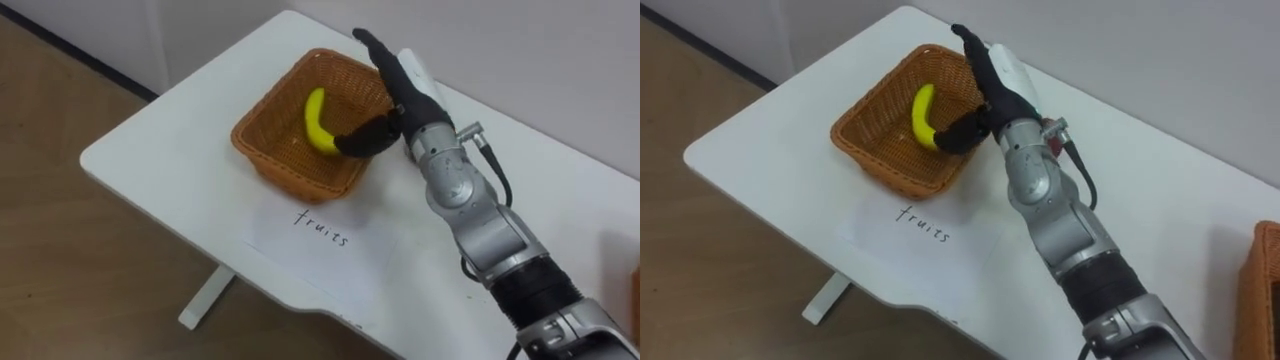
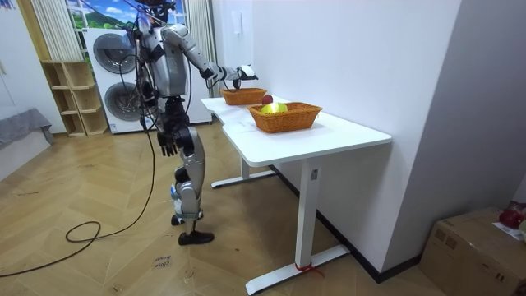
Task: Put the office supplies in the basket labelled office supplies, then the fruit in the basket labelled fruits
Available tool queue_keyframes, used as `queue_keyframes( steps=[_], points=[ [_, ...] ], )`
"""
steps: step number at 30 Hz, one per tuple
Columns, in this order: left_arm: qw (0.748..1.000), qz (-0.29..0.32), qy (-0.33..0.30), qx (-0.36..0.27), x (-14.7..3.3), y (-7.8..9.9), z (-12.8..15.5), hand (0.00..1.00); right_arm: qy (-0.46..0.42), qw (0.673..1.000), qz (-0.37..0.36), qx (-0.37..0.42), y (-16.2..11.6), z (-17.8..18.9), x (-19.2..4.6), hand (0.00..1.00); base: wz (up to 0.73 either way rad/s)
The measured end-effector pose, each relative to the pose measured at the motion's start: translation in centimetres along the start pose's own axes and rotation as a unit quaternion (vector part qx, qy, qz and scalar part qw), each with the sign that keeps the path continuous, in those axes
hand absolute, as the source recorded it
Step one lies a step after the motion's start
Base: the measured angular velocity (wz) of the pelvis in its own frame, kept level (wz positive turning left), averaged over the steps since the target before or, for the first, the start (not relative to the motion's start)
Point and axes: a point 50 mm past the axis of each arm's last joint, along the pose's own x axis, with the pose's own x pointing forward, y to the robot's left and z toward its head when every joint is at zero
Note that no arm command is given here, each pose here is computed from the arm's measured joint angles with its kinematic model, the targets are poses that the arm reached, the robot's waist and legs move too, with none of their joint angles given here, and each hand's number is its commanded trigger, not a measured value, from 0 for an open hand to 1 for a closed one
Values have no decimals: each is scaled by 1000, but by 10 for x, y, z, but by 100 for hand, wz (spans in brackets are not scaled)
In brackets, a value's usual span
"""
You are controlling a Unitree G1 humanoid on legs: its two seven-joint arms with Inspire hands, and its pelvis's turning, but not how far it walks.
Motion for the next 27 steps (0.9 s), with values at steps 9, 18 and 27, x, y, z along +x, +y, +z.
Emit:
queue_keyframes(
  steps=[9, 18, 27],
  points=[
    [1000, 1, -6, 3, -1, -6, 7, 0, -17, 995, -86, 40, -30, 9, 2, 0, -8],
    [999, 21, -43, 0, 2, 1, 33, 0, -8, 992, -104, 74, -37, 5, 2, 0, -6],
    [998, 22, -61, -3, 3, 2, 46, 0, 0, 988, -127, 90, -49, 0, 1, 0, -8]
  ],
)
